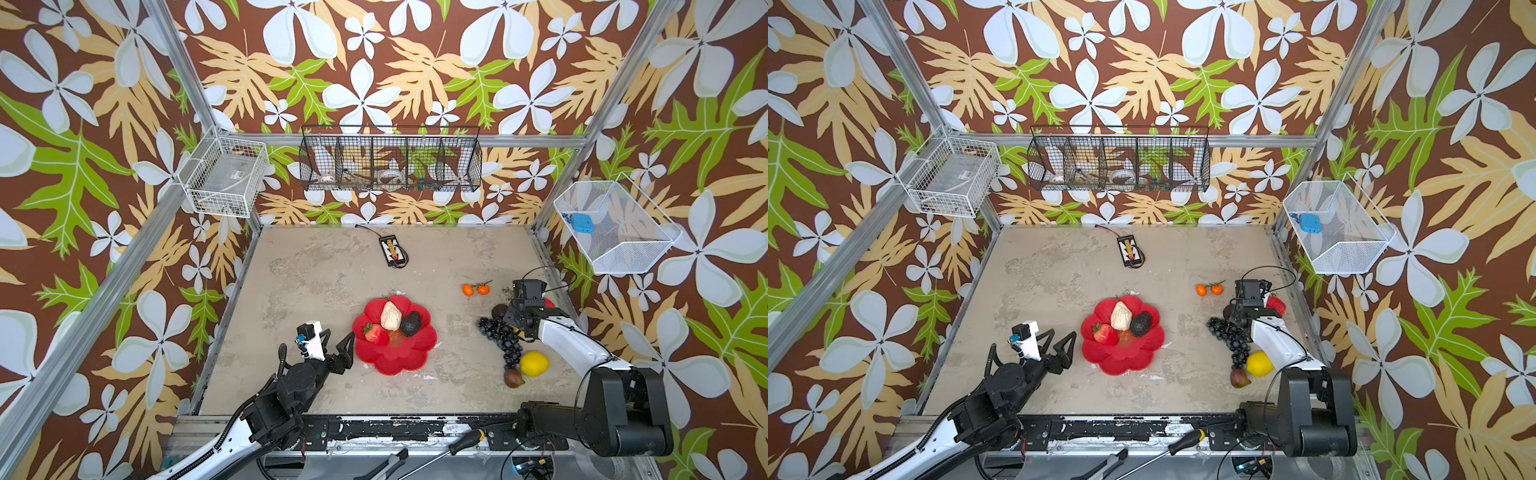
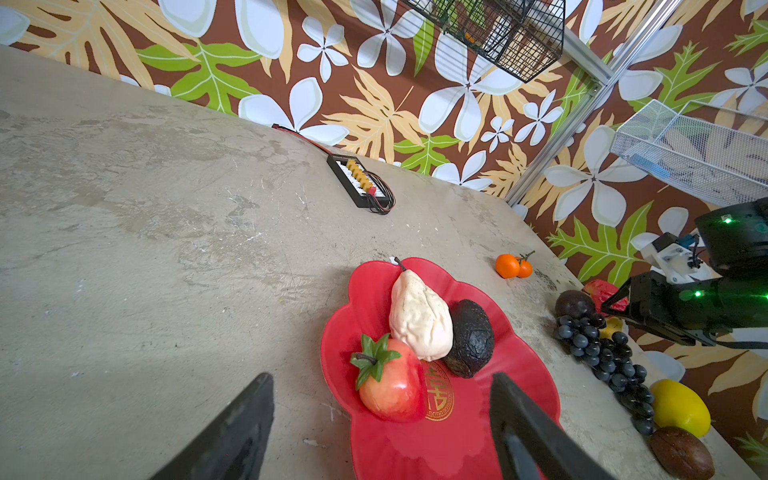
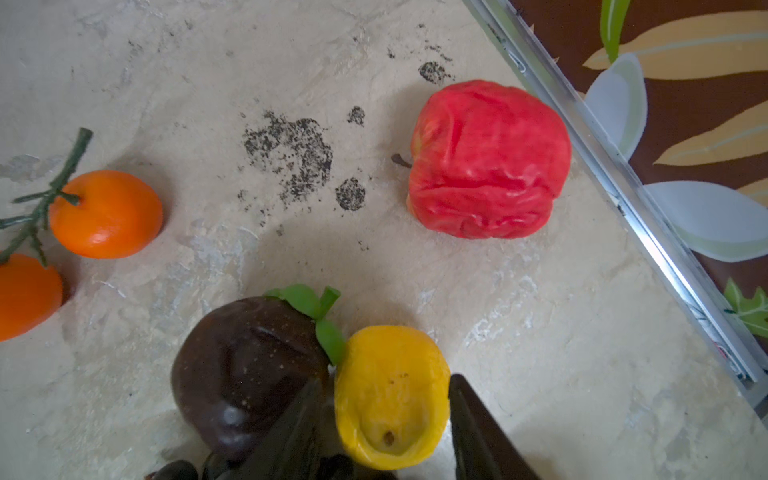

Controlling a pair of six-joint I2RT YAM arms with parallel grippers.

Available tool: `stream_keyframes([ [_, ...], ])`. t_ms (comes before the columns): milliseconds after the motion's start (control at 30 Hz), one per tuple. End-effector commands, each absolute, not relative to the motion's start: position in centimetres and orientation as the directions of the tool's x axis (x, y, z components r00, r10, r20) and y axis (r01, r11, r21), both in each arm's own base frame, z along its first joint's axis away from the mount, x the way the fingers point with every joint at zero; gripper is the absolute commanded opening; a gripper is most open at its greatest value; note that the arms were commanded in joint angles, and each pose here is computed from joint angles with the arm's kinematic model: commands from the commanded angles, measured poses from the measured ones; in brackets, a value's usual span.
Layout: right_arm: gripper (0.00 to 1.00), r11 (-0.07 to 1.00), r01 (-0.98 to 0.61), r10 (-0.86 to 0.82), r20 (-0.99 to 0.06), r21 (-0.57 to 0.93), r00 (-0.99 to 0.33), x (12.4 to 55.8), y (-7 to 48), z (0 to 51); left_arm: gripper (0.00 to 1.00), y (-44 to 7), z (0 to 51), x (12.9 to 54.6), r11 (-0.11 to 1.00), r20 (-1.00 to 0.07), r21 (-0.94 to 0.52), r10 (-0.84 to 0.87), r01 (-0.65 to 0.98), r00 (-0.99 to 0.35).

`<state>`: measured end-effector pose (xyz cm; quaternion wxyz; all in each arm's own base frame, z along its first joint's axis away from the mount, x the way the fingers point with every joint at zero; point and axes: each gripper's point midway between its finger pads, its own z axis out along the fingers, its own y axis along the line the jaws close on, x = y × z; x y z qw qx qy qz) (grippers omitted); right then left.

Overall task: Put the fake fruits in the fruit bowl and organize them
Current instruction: 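Lower the right gripper and grasp the small yellow pear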

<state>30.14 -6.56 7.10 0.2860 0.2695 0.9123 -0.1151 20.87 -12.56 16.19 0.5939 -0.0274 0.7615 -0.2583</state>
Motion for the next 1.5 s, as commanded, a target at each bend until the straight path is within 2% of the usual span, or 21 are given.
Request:
stream_keyframes([
  [0,0.46,0.823,0.563,0.415,-0.601,-0.071,-0.683,30.5,-7.1,7.1,0.82,-12.6,16.5,20.9,0.86,-0.889,-0.434,-0.359,0.267,-0.285],
  [367,0.28,0.824,0.557,0.404,-0.578,-0.107,-0.709,30.4,-7.4,6.3,0.83,-12.6,16.5,20.9,0.861,-0.889,-0.432,-0.358,0.268,-0.285],
  [600,0.27,0.821,0.559,0.406,-0.57,-0.116,-0.715,30.0,-7.5,5.9,0.84,-12.6,16.5,20.9,0.861,-0.889,-0.433,-0.358,0.269,-0.286],
  [700,0.31,0.817,0.564,0.408,-0.569,-0.121,-0.714,29.7,-7.5,5.8,0.84,-12.7,16.4,21.0,0.861,-0.889,-0.432,-0.357,0.268,-0.287],
  [933,0.33,0.813,0.568,0.409,-0.571,-0.125,-0.712,29.1,-7.6,5.7,0.84,-12.7,16.4,21.0,0.861,-0.889,-0.432,-0.357,0.268,-0.287],
  [1033,0.31,0.811,0.571,0.408,-0.573,-0.129,-0.71,29.0,-7.7,5.7,0.84,-12.7,16.4,21.0,0.861,-0.889,-0.432,-0.356,0.269,-0.287],
  [1167,0.24,0.811,0.572,0.404,-0.585,-0.127,-0.703,29.1,-7.8,6.2,0.84,-12.7,16.4,21.0,0.861,-0.89,-0.431,-0.355,0.269,-0.287],
  [1467,0.23,0.81,0.571,0.39,-0.606,-0.131,-0.693,29.2,-7.7,7.2,0.84,-12.7,16.4,21.0,0.861,-0.89,-0.43,-0.354,0.27,-0.288],
])
